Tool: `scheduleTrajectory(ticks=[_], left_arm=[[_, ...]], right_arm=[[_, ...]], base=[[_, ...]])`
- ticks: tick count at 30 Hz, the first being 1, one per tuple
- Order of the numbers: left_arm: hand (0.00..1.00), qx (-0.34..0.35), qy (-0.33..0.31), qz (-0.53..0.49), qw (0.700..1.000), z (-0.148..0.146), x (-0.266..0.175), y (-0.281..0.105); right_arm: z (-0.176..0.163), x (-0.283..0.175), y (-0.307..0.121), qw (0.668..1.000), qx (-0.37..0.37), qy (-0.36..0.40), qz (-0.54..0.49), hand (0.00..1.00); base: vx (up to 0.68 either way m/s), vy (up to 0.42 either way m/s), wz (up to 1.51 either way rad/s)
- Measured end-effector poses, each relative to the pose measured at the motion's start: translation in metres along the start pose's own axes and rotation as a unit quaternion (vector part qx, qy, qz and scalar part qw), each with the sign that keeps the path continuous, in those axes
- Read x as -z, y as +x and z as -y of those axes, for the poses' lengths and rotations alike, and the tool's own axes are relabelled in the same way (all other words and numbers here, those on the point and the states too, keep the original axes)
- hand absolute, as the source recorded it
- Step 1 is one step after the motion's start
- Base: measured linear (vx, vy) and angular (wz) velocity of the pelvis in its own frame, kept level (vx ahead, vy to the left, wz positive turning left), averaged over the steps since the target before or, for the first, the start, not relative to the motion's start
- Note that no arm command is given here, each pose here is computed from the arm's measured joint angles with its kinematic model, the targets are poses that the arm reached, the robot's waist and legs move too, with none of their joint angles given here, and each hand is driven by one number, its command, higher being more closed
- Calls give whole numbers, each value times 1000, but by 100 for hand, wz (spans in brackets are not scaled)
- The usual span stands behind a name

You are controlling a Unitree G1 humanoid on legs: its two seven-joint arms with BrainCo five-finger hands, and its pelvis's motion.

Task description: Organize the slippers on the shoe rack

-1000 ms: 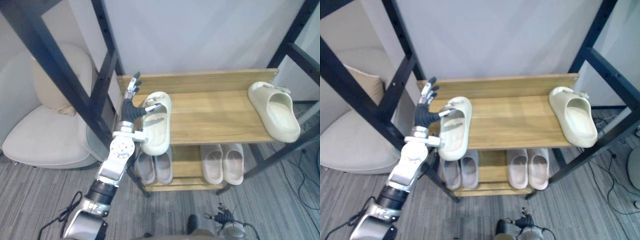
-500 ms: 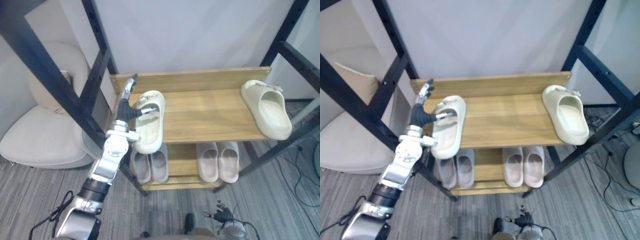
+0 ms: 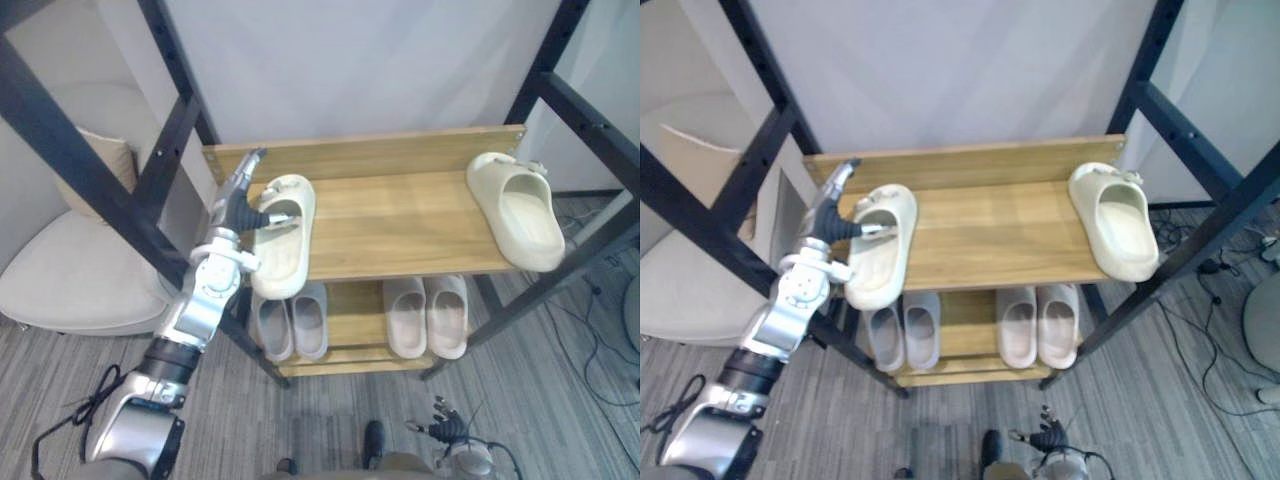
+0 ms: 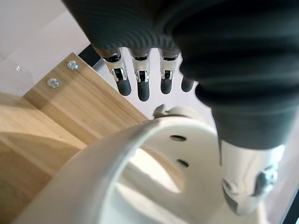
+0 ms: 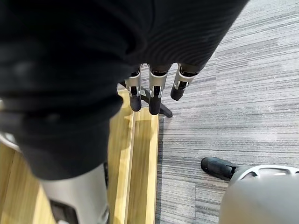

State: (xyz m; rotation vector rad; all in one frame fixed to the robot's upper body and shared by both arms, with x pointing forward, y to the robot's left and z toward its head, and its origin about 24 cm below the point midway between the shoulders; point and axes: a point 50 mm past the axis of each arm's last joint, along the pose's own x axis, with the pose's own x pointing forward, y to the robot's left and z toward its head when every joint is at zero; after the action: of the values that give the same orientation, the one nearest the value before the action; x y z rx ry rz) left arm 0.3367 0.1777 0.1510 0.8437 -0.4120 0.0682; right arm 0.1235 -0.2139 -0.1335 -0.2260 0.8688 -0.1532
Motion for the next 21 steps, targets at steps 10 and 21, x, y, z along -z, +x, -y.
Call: scheduleTrajectory(ticks=[10,21], left_arm=[[100,67,73,10,995,3,-4,21],[100,68,106,13,992,-7,-3,30]], right_arm=[[-3,-6,0,1000,-12,0,14,0],[-7,-10,0,1000,-23,-5,21,0]], base=[[13,2,3],[-9,0,0]])
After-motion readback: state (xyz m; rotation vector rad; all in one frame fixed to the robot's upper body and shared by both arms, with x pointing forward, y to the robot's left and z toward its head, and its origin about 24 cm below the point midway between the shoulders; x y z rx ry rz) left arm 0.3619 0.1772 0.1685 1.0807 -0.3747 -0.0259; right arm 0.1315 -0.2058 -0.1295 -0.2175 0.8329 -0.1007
